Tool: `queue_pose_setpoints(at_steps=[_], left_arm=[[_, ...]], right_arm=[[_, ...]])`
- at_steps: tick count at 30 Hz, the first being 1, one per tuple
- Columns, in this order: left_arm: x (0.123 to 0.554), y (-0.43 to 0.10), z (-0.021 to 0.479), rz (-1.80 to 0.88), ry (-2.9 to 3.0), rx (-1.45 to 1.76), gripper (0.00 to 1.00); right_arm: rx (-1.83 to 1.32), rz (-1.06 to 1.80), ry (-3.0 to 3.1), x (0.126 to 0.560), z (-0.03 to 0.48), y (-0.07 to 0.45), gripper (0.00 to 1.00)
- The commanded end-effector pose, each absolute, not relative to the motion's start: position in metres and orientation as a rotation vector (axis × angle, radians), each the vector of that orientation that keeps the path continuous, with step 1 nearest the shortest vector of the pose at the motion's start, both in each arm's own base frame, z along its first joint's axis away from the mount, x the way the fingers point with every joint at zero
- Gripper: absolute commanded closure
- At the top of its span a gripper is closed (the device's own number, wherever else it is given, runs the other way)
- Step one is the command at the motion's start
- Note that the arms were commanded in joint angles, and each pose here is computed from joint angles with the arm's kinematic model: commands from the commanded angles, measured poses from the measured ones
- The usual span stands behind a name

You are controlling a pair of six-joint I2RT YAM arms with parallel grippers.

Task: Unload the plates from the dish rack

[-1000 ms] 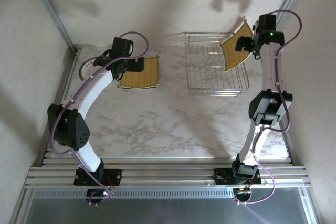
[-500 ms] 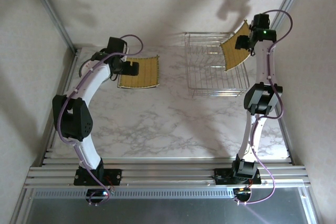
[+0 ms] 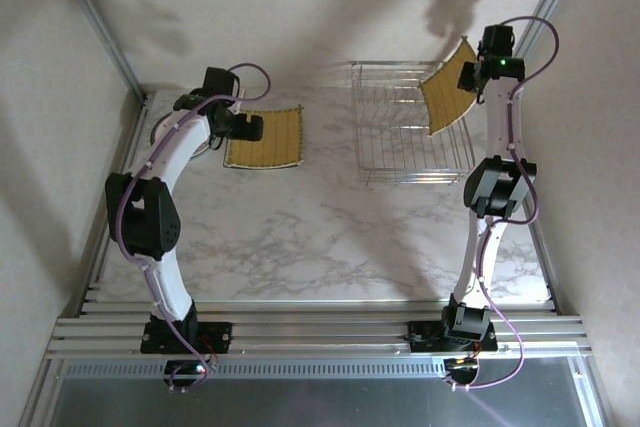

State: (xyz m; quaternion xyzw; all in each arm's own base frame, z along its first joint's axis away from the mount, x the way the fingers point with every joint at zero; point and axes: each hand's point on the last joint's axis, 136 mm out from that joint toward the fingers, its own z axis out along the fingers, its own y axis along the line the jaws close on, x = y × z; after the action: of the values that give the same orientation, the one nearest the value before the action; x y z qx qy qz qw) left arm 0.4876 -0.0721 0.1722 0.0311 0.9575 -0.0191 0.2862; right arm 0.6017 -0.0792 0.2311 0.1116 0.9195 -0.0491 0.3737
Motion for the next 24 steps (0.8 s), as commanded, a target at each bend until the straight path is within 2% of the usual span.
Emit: queue_pose_setpoints(at_steps=[1, 3, 6, 8, 10, 14, 19, 24], left_arm=[[0.489, -0.070, 0.175, -0.069, 2.562, 0.090, 0.00], [0.490, -0.070, 0.175, -0.072, 2.560, 0.089, 0.00], [0.492, -0.071, 0.174, -0.080, 2.561, 0.087, 0.00], [0.492, -0.072, 0.174, -0.084, 2.559, 0.087, 0.00], [0.491, -0.071, 0.174, -0.083, 2.561, 0.085, 0.00], [0.489, -0.071, 0.175, -0.077, 2.565, 0.083, 0.00], [0.485, -0.071, 0.175, -0.085, 2.568, 0.075, 0.00], [0.483, -0.073, 0.175, -0.105, 2.565, 0.068, 0.00]], right_arm=[[0.296, -0.124, 2.331, 0.608, 0.234, -0.079, 0.63], [0.296, -0.137, 2.330, 0.607, 0.235, -0.081, 0.67], [0.300, -0.151, 2.331, 0.605, 0.235, -0.082, 0.79], [0.301, -0.154, 2.330, 0.605, 0.236, -0.083, 0.82], [0.304, -0.150, 2.332, 0.605, 0.236, -0.082, 0.92], [0.309, -0.152, 2.332, 0.602, 0.239, -0.082, 0.99], [0.295, -0.159, 2.318, 0.595, 0.253, -0.076, 1.00], [0.272, -0.181, 2.258, 0.584, 0.291, -0.068, 1.00]])
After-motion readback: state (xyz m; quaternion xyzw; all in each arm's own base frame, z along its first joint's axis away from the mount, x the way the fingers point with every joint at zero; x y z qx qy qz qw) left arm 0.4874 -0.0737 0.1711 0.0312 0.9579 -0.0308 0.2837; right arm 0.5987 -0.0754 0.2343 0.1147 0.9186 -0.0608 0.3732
